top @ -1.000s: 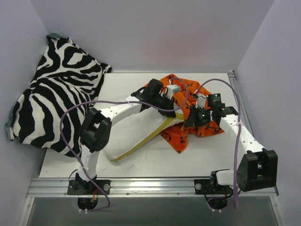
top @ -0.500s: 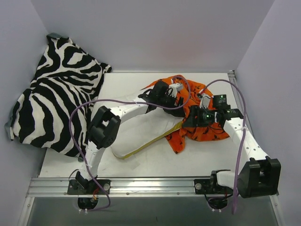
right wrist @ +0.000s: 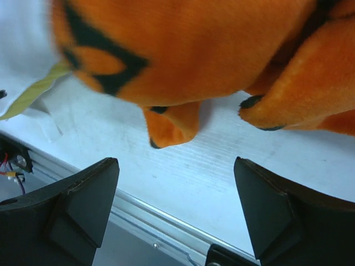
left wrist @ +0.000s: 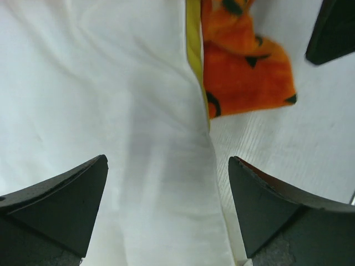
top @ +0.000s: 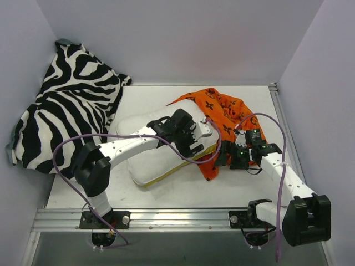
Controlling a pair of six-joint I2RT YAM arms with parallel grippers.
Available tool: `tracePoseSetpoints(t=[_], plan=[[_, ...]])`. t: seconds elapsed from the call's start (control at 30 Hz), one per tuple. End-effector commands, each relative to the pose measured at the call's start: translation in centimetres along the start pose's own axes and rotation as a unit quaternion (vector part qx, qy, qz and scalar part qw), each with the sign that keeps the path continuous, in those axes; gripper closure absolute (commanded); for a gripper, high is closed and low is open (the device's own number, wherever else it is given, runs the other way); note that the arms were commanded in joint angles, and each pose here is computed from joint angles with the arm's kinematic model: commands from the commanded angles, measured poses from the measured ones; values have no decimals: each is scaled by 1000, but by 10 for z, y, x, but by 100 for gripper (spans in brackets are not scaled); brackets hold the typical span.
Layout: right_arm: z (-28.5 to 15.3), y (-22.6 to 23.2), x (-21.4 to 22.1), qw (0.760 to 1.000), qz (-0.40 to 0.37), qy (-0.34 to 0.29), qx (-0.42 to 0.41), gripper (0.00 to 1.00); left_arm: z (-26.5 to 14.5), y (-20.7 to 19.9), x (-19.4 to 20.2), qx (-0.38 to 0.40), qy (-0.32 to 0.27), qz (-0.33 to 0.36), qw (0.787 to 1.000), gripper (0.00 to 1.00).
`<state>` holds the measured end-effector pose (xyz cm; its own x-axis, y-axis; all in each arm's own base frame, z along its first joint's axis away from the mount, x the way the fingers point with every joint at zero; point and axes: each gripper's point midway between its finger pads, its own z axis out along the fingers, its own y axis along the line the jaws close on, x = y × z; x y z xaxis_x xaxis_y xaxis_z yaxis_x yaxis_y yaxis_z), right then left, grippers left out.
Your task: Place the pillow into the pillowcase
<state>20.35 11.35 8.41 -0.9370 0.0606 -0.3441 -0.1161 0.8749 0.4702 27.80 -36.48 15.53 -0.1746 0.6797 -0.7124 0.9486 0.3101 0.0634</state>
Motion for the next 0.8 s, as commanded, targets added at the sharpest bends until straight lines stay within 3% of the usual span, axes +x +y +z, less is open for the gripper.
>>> tracePoseSetpoints(t=[0.0, 0.1, 0.13, 0.23, 0.33, 0.37, 0.43, 0.47, 0.5, 0.53, 0.6, 0.77], plan=[[19, -11, 7, 998, 62, -23, 15, 12, 16, 14, 61, -22, 94, 15, 995, 3], [37, -12, -2, 994, 64, -81, 26, 12, 27, 15, 70, -21, 102, -6, 995, 3], [49, -13, 12, 995, 64, -75, 27, 14, 30, 17, 68, -23, 97, -16, 995, 2], [67, -9, 2, 990, 80, -111, 30, 22, 38, 23, 69, -28, 87, -42, 995, 3], [80, 0, 1, 993, 86, -79, 32, 37, 46, 30, 76, -30, 86, -65, 994, 6], [84, 0, 2, 993, 91, -71, 35, 47, 48, 30, 77, -24, 84, -74, 993, 9], [95, -3, 10, 992, 109, -47, 37, 61, 53, 28, 78, 6, 75, -108, 991, 23], [98, 0, 11, 992, 115, -43, 27, 79, 55, 28, 76, 17, 69, -121, 990, 31], [101, 10, 17, 992, 125, -22, -1, 89, 58, 31, 74, 25, 64, -144, 987, 60], [100, 19, 17, 992, 124, -17, -18, 99, 59, 25, 65, 58, 46, -159, 984, 74], [89, 55, 17, 992, 99, -12, -72, 100, 59, 26, 41, 84, 10, -179, 980, 100], [39, 154, 46, 973, 24, 22, -230, 100, 46, 37, -68, 122, -145, -254, 949, 100]])
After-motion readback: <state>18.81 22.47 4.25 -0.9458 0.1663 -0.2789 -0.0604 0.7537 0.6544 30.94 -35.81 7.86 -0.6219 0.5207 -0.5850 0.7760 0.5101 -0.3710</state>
